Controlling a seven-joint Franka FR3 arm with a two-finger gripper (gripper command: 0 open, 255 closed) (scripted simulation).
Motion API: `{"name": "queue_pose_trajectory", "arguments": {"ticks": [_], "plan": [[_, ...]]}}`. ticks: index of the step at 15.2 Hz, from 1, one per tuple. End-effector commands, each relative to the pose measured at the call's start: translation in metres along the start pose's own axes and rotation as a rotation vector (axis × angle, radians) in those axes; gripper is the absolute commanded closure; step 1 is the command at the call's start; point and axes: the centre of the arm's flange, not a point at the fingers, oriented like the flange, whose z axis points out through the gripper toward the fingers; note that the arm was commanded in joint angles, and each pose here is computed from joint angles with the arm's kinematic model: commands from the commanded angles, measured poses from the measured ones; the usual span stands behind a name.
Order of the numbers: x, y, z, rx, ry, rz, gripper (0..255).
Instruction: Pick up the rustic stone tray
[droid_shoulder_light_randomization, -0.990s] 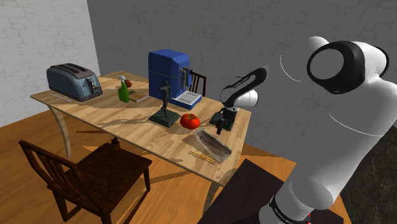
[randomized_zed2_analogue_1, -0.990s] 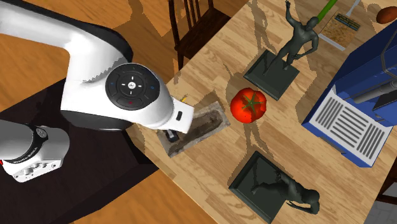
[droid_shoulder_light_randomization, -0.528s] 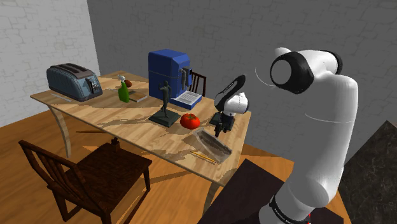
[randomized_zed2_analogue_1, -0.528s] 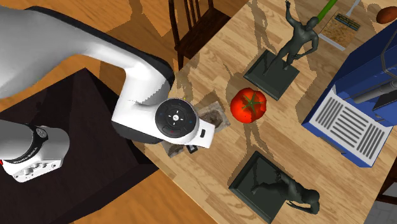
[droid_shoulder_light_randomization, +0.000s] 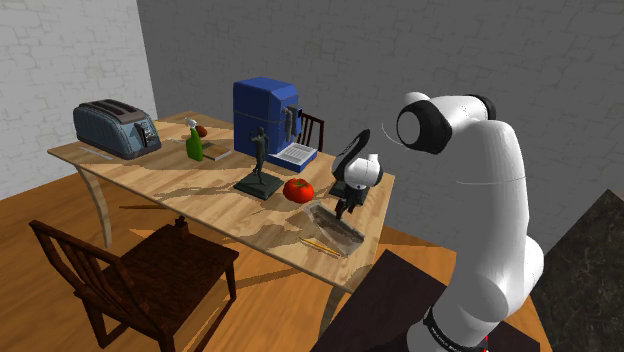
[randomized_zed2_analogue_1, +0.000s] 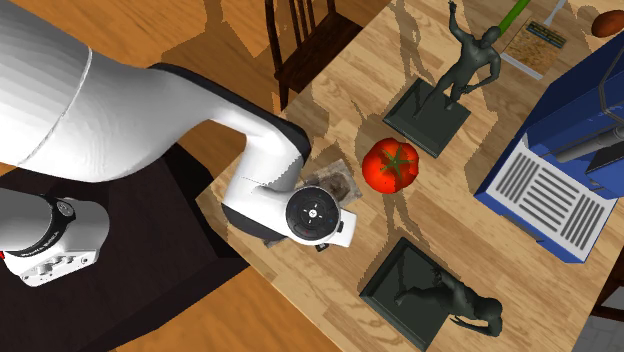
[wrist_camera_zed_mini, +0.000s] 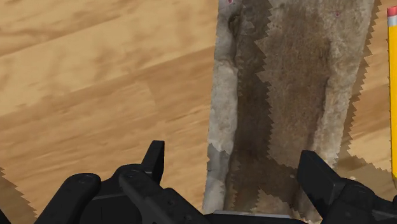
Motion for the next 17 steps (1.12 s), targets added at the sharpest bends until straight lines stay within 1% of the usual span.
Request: {"name": "queue_pose_trajectory", "arguments": {"ticks": [1,4,6,7,16,17], "plan": [[0.0,0.002,0.011,0.0,0.0,0.0,0],[0.0,0.004,0.029,0.0,0.0,0.0,0],[0.0,0.004,0.029,0.0,0.0,0.0,0],[0.0,0.004,0.029,0.0,0.0,0.0,255],[0.0,0.004,0.029,0.0,0.0,0.0,255],[0.0,0.003,0.024,0.0,0.0,0.0,255]]}}
